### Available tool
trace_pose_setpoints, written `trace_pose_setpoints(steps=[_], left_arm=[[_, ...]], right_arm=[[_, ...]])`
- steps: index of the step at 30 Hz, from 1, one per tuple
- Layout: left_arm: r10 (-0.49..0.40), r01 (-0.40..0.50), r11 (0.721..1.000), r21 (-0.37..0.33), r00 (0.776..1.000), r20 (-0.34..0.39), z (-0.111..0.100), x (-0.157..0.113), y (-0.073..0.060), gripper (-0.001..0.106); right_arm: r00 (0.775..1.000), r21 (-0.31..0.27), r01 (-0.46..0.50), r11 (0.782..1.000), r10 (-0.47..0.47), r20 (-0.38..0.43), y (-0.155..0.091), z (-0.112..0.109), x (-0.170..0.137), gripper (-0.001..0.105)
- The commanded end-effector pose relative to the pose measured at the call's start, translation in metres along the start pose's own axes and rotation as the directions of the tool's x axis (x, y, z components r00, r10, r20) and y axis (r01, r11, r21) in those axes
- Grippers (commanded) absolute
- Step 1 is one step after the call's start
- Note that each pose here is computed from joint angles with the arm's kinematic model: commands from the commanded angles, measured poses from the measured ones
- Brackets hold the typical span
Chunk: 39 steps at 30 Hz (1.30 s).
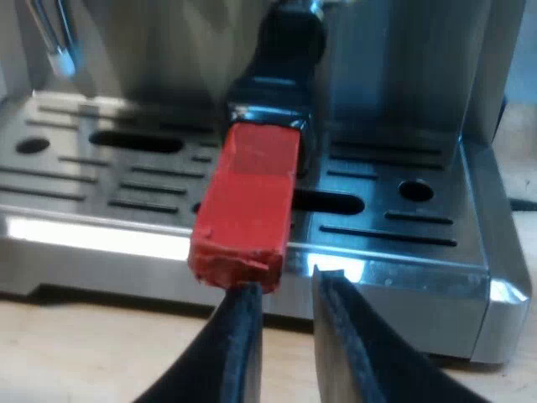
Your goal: Grind coffee beans and then tamp
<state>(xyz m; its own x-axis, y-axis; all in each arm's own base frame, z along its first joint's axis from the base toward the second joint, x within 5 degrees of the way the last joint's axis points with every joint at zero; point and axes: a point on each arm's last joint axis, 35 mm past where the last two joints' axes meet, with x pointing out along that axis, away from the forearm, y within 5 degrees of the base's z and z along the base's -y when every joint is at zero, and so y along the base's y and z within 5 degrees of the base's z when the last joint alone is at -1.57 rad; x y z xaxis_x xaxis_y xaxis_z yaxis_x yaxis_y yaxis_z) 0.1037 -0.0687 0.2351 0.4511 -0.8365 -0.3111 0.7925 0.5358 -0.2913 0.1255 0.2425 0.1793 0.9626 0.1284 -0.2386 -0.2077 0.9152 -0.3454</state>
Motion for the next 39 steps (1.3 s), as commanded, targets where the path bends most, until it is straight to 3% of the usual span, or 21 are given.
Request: trace_pose_setpoints(steps=[1, 7, 19, 21, 23, 27, 33, 37, 39], left_arm=[[-0.019, 0.019, 1.000, 0.011, 1.000, 0.010, 0.002, 0.000, -0.002, 0.078], [-0.019, 0.019, 1.000, 0.011, 1.000, 0.010, 0.002, 0.000, -0.002, 0.078], [-0.020, 0.020, 1.000, 0.018, 1.000, 0.020, 0.004, 0.000, -0.002, 0.078], [-0.020, 0.020, 1.000, 0.021, 1.000, 0.023, 0.004, 0.000, -0.002, 0.078], [-0.086, 0.086, 0.996, 0.027, 0.996, 0.023, 0.007, -0.002, -0.005, 0.078], [-0.182, 0.182, 0.983, 0.033, 0.983, 0.022, 0.012, -0.008, -0.013, 0.078], [-0.067, 0.062, 0.994, 0.087, 0.996, 0.061, 0.013, -0.014, -0.014, 0.078], [-0.014, 0.008, 0.994, 0.105, 0.998, 0.057, 0.009, -0.013, -0.011, 0.078], [-0.014, 0.008, 0.994, 0.107, 0.998, 0.060, 0.009, -0.013, -0.010, 0.078]], right_arm=[[0.997, 0.072, 0.070, 0.995, -0.071, 0.020, -0.010, 0.012, 0.010, 0.020], [1.000, -0.035, -0.005, 0.999, 0.004, -0.029, -0.001, 0.001, -0.001, 0.020], [0.993, -0.072, -0.087, 0.994, 0.081, -0.084, 0.012, -0.015, -0.027, 0.022], [0.990, -0.069, -0.131, 0.989, 0.127, -0.064, 0.008, -0.006, -0.042, 0.050], [0.988, -0.064, -0.150, 0.987, 0.146, -0.054, -0.001, 0.003, -0.051, 0.063], [0.983, -0.036, -0.183, 0.983, 0.181, -0.042, -0.019, 0.021, -0.062, 0.065], [0.976, -0.036, -0.206, 0.978, 0.203, -0.073, -0.047, 0.057, -0.076, 0.064], [0.942, 0.044, -0.278, 0.960, 0.281, -0.182, -0.054, 0.078, -0.068, 0.064], [0.938, 0.058, -0.280, 0.958, 0.286, -0.196, -0.055, 0.080, -0.066, 0.064]])
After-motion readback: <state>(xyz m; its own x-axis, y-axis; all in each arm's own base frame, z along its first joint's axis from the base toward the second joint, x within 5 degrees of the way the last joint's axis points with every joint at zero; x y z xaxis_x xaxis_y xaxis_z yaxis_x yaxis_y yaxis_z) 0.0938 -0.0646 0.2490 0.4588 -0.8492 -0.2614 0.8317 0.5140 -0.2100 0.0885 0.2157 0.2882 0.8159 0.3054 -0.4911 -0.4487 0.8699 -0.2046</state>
